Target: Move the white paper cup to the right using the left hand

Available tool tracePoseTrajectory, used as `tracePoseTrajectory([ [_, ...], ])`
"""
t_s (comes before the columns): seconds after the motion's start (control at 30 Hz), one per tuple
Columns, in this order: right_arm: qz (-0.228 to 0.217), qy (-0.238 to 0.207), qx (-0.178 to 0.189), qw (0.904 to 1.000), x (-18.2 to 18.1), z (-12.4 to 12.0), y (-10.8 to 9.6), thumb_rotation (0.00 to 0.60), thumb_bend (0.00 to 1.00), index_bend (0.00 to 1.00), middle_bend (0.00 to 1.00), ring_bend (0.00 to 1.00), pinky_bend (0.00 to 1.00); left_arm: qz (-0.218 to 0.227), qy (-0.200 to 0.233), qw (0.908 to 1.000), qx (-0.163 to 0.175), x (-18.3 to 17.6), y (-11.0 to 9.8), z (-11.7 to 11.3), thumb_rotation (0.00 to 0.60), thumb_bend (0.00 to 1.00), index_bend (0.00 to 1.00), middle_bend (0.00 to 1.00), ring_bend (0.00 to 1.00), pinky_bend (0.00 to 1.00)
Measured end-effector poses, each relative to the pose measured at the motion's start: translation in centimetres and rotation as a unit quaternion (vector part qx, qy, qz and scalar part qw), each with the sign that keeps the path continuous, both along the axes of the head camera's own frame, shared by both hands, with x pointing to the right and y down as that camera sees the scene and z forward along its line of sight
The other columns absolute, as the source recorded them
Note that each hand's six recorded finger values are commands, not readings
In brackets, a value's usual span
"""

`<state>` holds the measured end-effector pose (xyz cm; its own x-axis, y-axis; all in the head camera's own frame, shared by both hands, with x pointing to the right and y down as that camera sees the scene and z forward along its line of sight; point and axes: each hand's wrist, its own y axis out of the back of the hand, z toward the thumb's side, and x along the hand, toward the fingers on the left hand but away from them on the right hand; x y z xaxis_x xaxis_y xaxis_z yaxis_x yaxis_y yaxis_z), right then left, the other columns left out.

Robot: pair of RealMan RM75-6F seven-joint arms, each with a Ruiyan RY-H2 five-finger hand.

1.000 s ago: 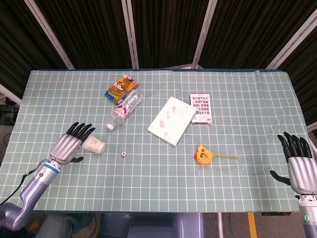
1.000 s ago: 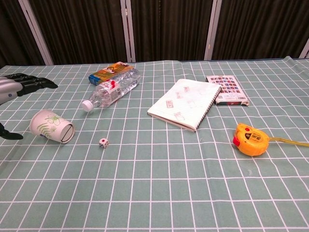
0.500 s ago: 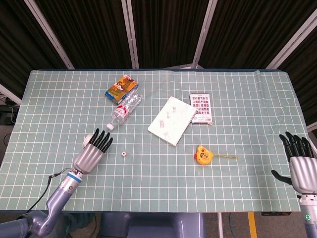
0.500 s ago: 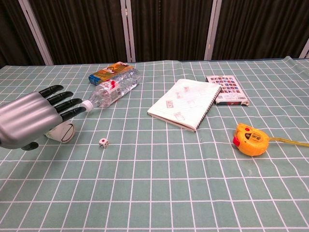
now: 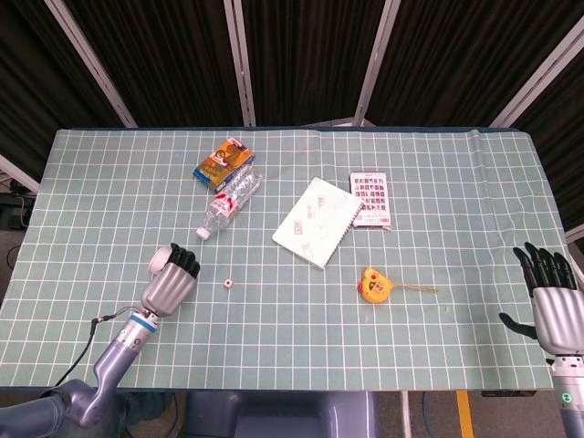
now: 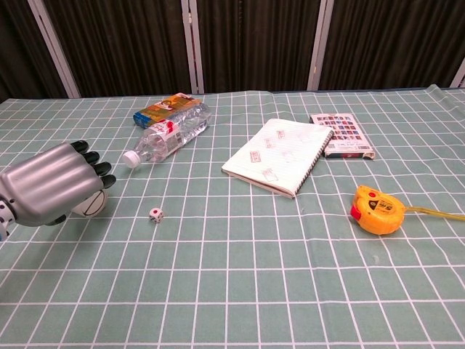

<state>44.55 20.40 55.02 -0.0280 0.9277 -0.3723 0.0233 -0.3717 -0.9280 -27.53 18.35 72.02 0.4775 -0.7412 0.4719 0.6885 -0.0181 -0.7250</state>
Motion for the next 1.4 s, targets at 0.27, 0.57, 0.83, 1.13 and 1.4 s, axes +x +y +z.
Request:
tracePoseTrajectory([
  [0.27, 0.0, -0.002, 0.0, 1.0, 0.0, 0.0, 0.0, 0.6, 0.0, 0.0, 0.0, 0.0, 0.0, -0.003, 0.034, 0.9994, 0.012, -0.1, -0.4, 0.2, 0.6, 0.0, 0.55, 0.46, 0.45, 0.39],
  [0.57, -0.001, -0.003, -0.001, 1.0, -0.1, -0.1, 0.1, 0.6, 0.0, 0.0, 0.0, 0.0, 0.0, -0.099, 0.159, 0.9823, -0.015, -0.7, -2.2, -2.1, 0.6, 0.0, 0.54, 0.45, 0.43, 0.39],
  [0.83, -0.004, -0.006, -0.002, 1.0, -0.4, 0.0, 0.1, 0.6, 0.0, 0.0, 0.0, 0.0, 0.0, -0.266, 0.426, 0.8555, -0.128, -1.0, -4.5, -5.1, 0.6, 0.0, 0.51, 0.41, 0.4, 0.36],
  [1.13, -0.003, -0.004, -0.004, 1.0, -0.4, 0.0, 0.1, 0.6, 0.0, 0.0, 0.0, 0.0, 0.0, -0.393, 0.626, 0.6102, -0.285, -0.4, -5.0, -4.6, 0.6, 0.0, 0.48, 0.37, 0.34, 0.33],
  [1.4, 0.001, -0.007, -0.004, 1.0, -0.2, 0.0, 0.1, 0.6, 0.0, 0.0, 0.0, 0.0, 0.0, -0.451, 0.635, 0.5203, -0.35, 0.9, -3.9, -0.9, 0.6, 0.0, 0.48, 0.36, 0.34, 0.33],
])
